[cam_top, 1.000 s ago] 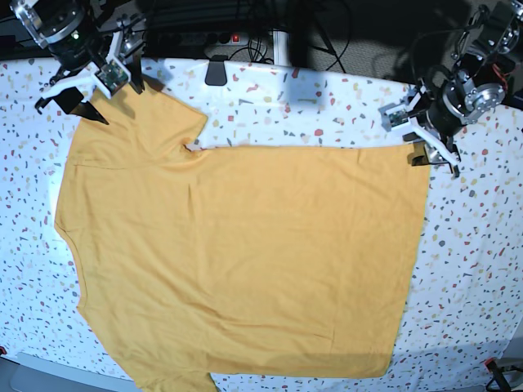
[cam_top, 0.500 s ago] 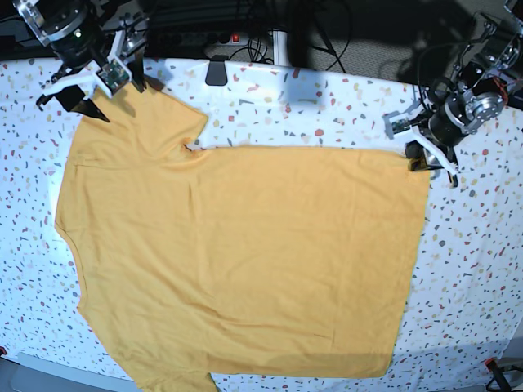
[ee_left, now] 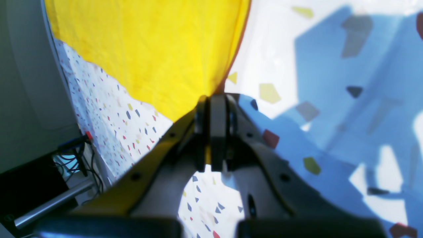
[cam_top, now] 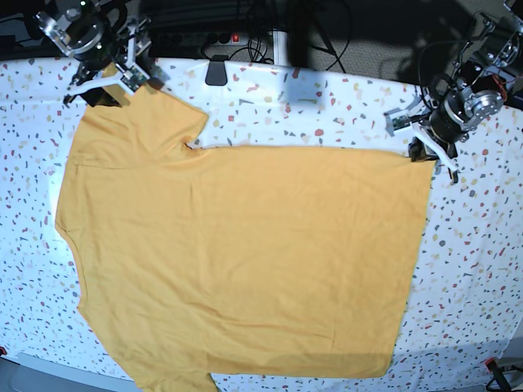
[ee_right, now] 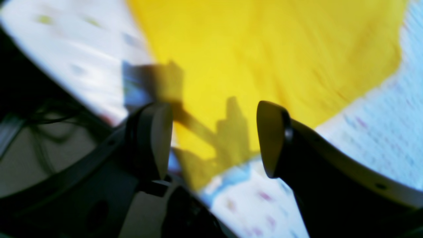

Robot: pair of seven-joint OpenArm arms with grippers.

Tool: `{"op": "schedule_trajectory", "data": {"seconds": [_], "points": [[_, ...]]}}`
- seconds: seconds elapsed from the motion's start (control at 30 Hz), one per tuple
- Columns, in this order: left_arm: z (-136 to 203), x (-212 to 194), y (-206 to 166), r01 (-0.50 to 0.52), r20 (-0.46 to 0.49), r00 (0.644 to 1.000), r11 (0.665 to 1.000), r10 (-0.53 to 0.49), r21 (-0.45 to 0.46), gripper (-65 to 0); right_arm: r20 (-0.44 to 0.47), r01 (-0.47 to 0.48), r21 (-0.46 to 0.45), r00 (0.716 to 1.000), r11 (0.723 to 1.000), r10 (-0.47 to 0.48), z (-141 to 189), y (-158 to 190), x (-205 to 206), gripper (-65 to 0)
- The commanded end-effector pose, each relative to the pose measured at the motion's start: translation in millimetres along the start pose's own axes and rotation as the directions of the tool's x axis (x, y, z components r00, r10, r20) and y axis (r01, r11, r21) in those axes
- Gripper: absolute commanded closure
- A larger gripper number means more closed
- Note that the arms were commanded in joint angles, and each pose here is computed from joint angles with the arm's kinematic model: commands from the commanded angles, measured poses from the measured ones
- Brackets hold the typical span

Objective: Fold the T-shirt properly
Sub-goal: 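Lower both grippers onto the shirt's shoulder edge and grasp it, then lift the held edge with both grippers and drag it across the shirt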

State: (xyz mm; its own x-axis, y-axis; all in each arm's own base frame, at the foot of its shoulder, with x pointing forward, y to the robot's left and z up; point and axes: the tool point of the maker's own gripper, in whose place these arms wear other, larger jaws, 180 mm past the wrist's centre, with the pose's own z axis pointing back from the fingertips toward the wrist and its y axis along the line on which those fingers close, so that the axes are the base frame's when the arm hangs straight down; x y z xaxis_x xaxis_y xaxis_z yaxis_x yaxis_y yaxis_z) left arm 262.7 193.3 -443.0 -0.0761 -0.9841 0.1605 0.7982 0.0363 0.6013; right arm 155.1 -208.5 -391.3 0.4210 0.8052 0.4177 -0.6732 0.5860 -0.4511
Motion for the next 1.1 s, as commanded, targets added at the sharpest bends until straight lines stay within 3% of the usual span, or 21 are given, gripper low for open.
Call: {"op": "schedule_trajectory", "data": {"seconds": [0.0,0.17,0.4,0.63,0.77,0.97,1.07], "points": [[2,-11,1,0.011,-0.034,0.999,1.000,-0.011,-0.010,0.0,0.015,-0.039,-0.012,0.999,0.999,0.039,-1,-3,5,-40.1],[2,-11,2,0.011,-0.034,0.999,1.000,-0.011,-0.010,0.0,-0.060,-0.086,0.022,0.994,0.996,0.087,-17,9,-4,-40.1],[2,-11,1,0.011,-0.034,0.999,1.000,-0.011,-0.010,0.0,-0.189,-0.101,-0.077,0.978,0.992,0.085,-17,-15,-22,-38.8],[2,-11,2,0.011,-0.034,0.999,1.000,-0.011,-0.010,0.0,-0.192,-0.107,-0.078,0.977,0.991,0.090,-17,-16,-23,-11.7],[2,-11,2,0.011,-0.034,0.999,1.000,-0.011,-0.010,0.0,-0.187,-0.107,-0.080,0.978,0.991,0.090,-17,-17,-21,0.0],[2,-11,2,0.011,-0.034,0.999,1.000,-0.012,-0.009,0.0,-0.176,-0.106,-0.086,0.980,0.991,0.090,-18,-18,-18,0.0],[2,-10,3,0.012,-0.028,1.000,1.000,-0.012,-0.007,0.0,-0.159,-0.088,-0.143,0.985,0.986,0.065,-17,-31,-12,0.0]]}}
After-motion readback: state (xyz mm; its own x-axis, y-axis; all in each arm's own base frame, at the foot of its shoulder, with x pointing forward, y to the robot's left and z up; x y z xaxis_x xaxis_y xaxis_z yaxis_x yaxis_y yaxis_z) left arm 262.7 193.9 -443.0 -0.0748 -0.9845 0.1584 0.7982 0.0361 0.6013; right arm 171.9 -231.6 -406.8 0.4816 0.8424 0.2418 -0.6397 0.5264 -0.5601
